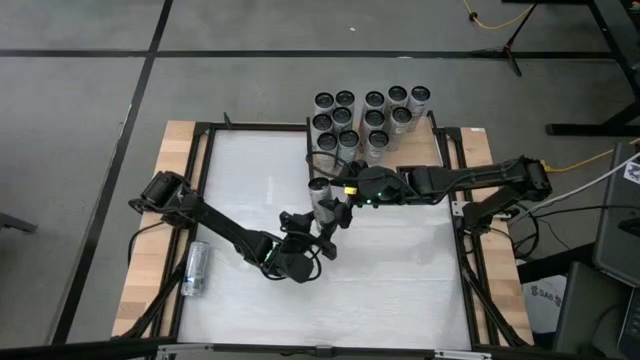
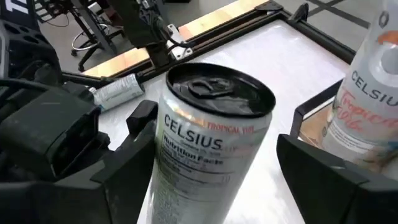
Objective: Place canned beverage on shelf
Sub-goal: Put the orange soda can on the shelf aligned with the orange soda cans
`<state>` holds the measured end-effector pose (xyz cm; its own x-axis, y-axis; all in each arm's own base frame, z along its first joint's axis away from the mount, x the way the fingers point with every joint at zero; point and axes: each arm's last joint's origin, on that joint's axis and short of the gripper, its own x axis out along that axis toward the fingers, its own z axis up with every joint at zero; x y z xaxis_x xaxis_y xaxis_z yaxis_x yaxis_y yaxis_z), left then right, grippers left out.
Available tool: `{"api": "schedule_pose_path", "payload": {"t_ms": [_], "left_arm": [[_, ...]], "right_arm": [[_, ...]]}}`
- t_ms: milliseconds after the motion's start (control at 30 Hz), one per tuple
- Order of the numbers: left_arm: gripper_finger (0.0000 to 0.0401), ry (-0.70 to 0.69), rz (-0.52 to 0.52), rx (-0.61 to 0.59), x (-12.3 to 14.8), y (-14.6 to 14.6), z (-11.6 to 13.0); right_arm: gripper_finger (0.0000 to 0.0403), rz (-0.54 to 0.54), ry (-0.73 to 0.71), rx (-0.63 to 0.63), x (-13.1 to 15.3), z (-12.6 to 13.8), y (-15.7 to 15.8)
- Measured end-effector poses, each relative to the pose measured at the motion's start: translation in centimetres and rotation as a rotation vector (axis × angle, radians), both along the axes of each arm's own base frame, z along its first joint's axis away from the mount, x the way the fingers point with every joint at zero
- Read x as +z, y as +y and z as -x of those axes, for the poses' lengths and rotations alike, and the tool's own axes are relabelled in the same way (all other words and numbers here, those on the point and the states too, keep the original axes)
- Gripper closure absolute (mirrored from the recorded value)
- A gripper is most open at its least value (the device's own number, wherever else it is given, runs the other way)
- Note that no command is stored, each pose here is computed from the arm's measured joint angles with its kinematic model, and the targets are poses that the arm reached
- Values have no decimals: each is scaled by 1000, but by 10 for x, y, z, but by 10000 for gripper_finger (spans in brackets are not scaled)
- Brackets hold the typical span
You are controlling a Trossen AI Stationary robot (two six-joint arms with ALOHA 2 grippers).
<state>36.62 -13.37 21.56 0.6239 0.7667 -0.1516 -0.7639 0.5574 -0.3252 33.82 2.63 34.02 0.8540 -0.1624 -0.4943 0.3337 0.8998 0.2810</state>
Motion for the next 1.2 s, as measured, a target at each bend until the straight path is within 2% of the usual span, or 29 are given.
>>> {"api": "schedule_pose_path", "payload": {"t_ms": [367,567,833,1100,1200], "left_arm": [[153,50,-93,-44,11,-4,-4],[153,57,-95,-57,11,-4,-4],[116,65,-84,-93,10,-4,-6],[91,61,-74,-101,10,-1,-7],[90,64,-64,-118,10,2,-9]], "right_arm": [[79,-40,-47,66,-2,-10,3],[84,-42,-62,86,-1,-11,3],[163,-51,-63,100,-1,-11,4],[164,-62,-53,143,-2,-11,5],[149,-43,-50,163,-2,-11,5]]}}
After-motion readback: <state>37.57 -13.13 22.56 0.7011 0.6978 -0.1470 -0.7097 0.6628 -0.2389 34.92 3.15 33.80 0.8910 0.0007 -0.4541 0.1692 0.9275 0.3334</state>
